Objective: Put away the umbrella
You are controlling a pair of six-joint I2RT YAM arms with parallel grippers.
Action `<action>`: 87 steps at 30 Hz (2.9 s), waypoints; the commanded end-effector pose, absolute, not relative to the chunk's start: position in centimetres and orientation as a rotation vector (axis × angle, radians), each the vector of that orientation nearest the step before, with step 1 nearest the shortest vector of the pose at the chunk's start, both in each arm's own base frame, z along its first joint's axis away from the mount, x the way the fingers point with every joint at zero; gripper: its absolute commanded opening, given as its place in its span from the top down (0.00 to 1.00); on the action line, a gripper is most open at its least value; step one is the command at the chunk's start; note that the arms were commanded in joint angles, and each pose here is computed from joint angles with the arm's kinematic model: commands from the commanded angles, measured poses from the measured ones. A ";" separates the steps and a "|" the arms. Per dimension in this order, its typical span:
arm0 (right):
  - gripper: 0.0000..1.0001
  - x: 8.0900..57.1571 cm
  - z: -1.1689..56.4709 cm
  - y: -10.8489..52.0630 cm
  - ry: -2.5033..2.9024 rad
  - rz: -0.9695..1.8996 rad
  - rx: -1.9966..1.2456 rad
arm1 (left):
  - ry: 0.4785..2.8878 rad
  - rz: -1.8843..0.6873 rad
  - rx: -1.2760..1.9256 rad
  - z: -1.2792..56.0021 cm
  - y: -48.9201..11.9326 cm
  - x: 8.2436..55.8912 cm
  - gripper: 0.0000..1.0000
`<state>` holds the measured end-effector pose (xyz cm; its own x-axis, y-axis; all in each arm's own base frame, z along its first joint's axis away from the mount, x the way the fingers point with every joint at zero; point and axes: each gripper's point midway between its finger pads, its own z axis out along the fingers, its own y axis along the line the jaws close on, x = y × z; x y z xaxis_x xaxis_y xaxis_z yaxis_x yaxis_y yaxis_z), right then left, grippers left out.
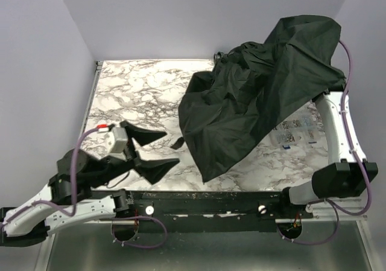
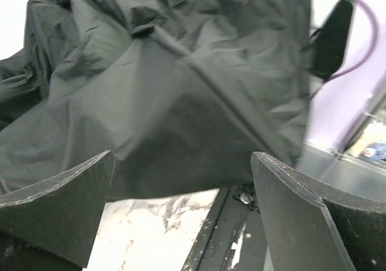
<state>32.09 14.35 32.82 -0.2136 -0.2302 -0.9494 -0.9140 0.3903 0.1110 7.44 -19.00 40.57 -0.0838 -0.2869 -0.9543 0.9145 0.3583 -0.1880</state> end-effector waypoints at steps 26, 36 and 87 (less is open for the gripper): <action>1.00 32.0 37.8 17.0 1.555 0.813 -1.341 | 1.065 -0.804 1.221 28.2 -20.4 13.1 0.02; 1.00 31.1 40.7 18.0 1.515 0.920 -1.252 | 1.093 -1.057 1.191 24.3 -22.2 12.2 0.11; 1.00 24.3 34.2 21.1 1.016 1.032 -1.450 | 1.002 -1.124 0.676 39.0 -20.6 17.0 0.02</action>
<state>25.91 19.68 32.53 0.1765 -0.1494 -0.9729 -0.9843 -0.0257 -0.1746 16.41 -19.58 37.40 -0.0437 -0.4011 -0.9150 0.9143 0.3531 -0.1985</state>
